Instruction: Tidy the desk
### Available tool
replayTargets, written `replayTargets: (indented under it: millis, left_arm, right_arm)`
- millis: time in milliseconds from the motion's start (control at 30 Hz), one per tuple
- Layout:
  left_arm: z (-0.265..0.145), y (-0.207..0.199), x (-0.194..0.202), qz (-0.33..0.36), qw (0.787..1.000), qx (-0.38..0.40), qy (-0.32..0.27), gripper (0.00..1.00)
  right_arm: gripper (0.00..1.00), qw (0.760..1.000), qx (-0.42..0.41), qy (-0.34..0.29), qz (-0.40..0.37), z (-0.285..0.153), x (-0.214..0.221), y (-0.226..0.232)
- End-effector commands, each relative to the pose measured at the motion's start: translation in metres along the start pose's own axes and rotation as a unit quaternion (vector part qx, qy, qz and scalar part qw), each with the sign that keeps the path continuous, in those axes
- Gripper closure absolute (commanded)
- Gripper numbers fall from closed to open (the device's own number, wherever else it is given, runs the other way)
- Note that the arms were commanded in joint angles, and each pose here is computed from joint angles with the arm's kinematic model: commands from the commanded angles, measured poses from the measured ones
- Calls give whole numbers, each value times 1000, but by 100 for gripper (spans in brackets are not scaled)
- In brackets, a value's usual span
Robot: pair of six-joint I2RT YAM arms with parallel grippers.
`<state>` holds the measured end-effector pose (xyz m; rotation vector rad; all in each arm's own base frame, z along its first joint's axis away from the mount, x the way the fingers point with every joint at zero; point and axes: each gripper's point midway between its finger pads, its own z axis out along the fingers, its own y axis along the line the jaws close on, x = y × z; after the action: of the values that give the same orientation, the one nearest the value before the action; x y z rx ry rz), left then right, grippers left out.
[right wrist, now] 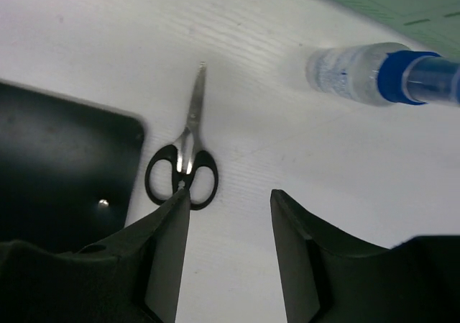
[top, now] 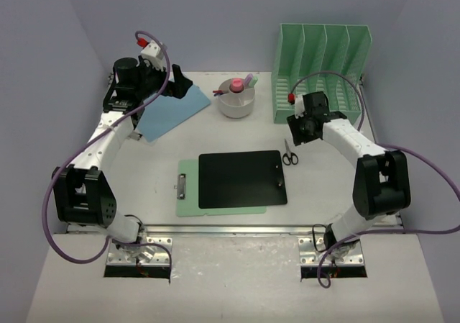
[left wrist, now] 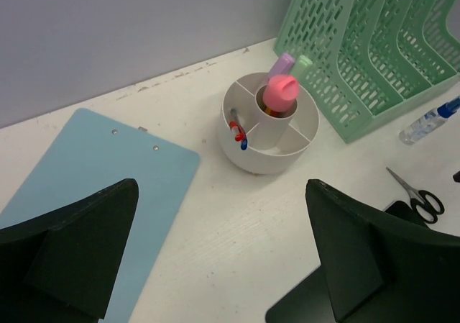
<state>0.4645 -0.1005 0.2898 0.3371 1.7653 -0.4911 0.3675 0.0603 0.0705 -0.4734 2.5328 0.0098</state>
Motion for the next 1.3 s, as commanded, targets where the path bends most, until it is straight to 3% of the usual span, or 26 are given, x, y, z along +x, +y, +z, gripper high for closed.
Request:
replayTargets:
  millis: [0, 233, 767, 900, 933, 1100, 1267]
  left_arm:
    - [-18, -11, -44, 31, 998, 12, -55, 0]
    - [-14, -15, -43, 25, 998, 28, -55, 0]
    - [-5, -12, -29, 17, 998, 33, -42, 0]
    - [-5, -11, -24, 14, 999, 33, -37, 0]
    - [-5, -11, -24, 15, 999, 32, -38, 0]
    - [-4, -10, -22, 13, 999, 32, -36, 0]
    - [-4, -10, -18, 12, 999, 35, -32, 0]
  right_arm:
    - [50, 994, 80, -38, 61, -2, -34, -35]
    - [37, 985, 129, -31, 107, 13, -46, -69]
    - [44, 983, 132, -80, 100, 41, -69, -88]
    - [60, 983, 135, -93, 85, 45, -74, -91]
    - [70, 983, 137, -94, 83, 45, -74, -92]
    - [98, 984, 126, -101, 75, 37, -78, -89]
    - [99, 984, 72, -152, 64, -2, -115, -72]
